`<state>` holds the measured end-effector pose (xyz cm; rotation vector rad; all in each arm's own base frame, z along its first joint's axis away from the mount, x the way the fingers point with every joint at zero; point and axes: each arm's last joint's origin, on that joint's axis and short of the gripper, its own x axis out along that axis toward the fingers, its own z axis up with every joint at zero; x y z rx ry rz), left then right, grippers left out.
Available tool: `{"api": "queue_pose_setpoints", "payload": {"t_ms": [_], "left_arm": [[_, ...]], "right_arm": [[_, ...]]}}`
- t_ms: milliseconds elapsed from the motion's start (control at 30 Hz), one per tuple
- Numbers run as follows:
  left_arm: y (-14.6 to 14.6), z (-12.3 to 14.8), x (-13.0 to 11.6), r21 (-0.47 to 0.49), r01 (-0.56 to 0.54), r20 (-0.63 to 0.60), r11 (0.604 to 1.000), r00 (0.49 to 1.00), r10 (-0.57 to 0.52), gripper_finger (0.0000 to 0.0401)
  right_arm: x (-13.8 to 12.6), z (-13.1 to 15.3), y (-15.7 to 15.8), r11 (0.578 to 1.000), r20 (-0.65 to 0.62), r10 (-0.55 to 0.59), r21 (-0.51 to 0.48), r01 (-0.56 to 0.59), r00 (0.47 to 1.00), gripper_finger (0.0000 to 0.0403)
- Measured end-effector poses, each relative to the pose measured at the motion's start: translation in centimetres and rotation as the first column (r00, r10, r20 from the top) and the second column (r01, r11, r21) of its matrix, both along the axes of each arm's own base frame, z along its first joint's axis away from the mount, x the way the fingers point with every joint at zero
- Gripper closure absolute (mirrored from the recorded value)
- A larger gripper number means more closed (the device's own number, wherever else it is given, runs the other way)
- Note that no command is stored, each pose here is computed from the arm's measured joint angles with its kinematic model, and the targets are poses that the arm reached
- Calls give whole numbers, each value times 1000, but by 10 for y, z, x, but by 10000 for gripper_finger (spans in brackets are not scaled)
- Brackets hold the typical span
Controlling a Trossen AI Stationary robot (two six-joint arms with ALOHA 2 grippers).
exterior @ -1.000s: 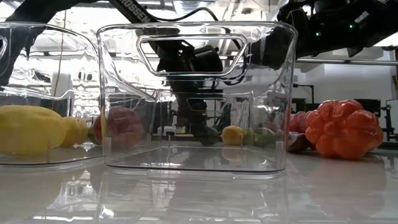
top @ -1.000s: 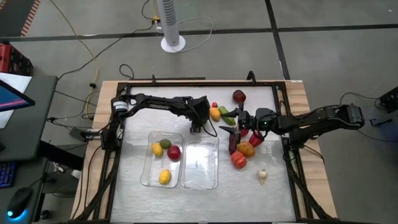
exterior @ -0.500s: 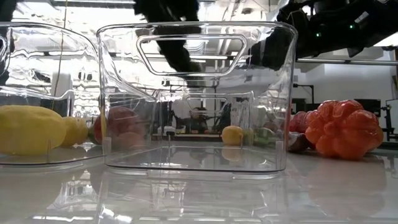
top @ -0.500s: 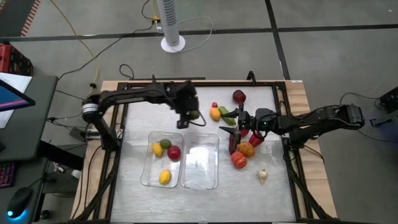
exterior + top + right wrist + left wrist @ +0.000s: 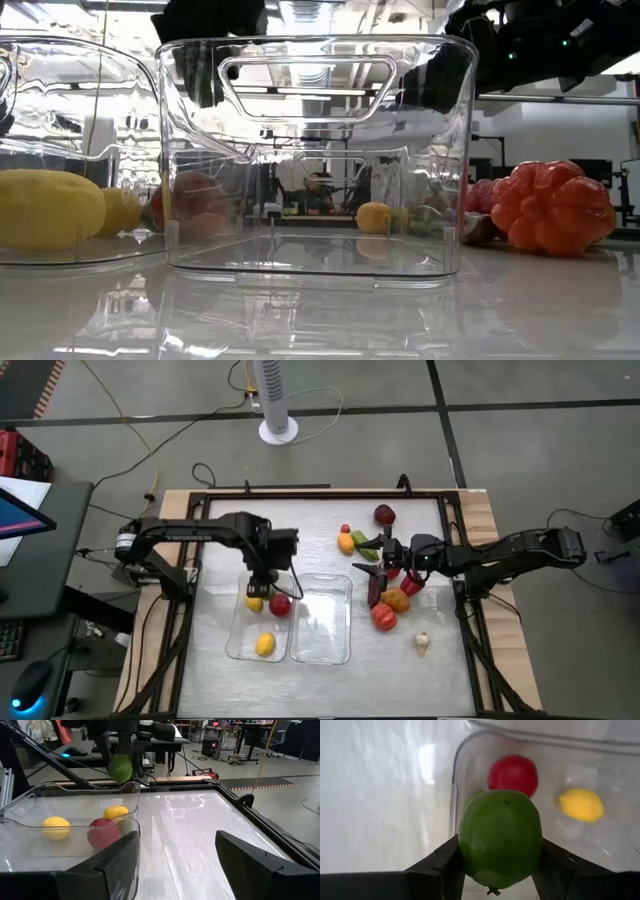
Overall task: Sort produce into baskets
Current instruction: Put the green lime into the left transparent bin, then put the lemon into the left transparent bin
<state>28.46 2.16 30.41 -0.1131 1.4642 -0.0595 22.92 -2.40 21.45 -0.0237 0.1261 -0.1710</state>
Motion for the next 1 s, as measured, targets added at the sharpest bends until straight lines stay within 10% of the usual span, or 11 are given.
{"api": "queue_pose_setpoints", "payload": {"t_ms": [467, 600, 1000], "left_arm": [[-12, -1, 7, 148, -26, 44, 989, 999, 19, 78], [2, 4, 24, 304, -78, 212, 950, 977, 12, 71], [88, -54, 95, 305, -50, 429, 951, 899, -91, 87]], "right_arm": [[0, 0, 0, 1000, -2, 0, 1, 0, 1000, 112], [0, 2, 0, 1000, 19, 0, 0, 0, 1000, 112], [0, 2, 0, 1000, 18, -1, 6, 1, 1000, 112]]}}
